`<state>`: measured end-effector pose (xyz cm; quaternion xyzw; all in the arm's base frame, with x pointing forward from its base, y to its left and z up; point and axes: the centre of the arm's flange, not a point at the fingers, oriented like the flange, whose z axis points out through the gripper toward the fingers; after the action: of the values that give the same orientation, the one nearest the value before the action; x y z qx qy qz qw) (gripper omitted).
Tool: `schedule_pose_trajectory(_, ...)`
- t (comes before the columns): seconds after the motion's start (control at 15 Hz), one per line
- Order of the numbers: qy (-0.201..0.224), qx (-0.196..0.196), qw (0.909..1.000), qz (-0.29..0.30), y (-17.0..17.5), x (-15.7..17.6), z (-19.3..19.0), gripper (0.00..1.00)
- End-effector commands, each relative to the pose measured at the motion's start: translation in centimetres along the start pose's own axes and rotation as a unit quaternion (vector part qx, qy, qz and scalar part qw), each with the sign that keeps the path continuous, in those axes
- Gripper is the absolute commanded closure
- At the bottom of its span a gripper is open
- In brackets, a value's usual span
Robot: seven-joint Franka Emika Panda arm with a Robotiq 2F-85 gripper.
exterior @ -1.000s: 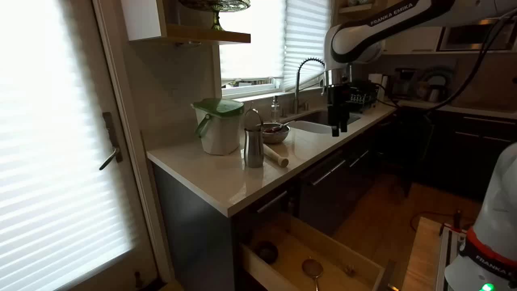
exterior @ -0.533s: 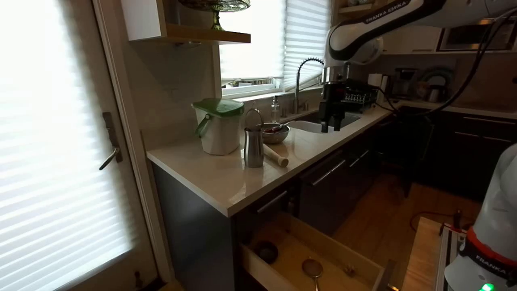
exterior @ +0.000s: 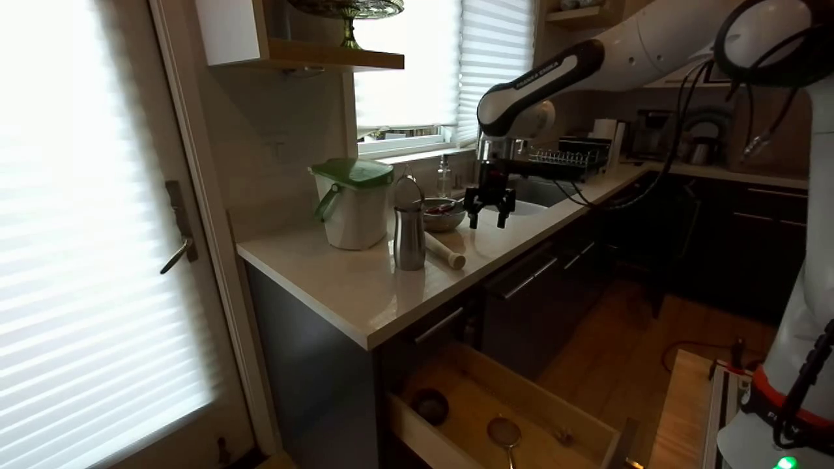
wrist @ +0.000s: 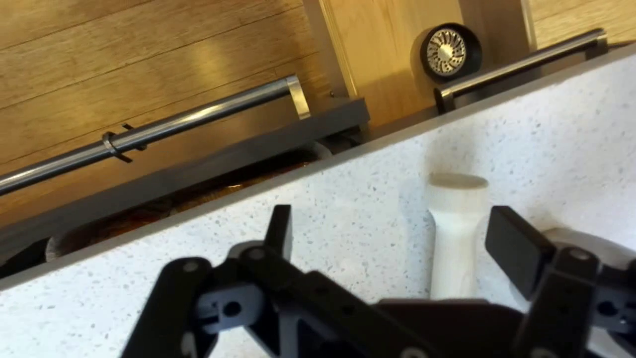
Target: Put the roller upright
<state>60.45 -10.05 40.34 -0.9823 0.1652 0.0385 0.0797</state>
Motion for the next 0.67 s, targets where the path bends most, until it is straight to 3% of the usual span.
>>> schedule_pose_trajectory(0.0, -0.002, -0.002, 1.0, 0.005, -0.2, 1.0, 0.7, 0.0)
schedule_pose_trajectory(0.2, 0.0, -0.004, 0.9999, 0.01, -0.3, 2.0, 1.0, 0.0)
schedule_pose_trajectory(0.33, -0.003, 0.028, 0.9992, 0.027, -0.7, 3.7, 0.6, 0.0)
schedule_pose_trajectory(0.6, 0.002, 0.043, 0.9977, 0.052, -1.1, 7.9, -0.8, 0.0)
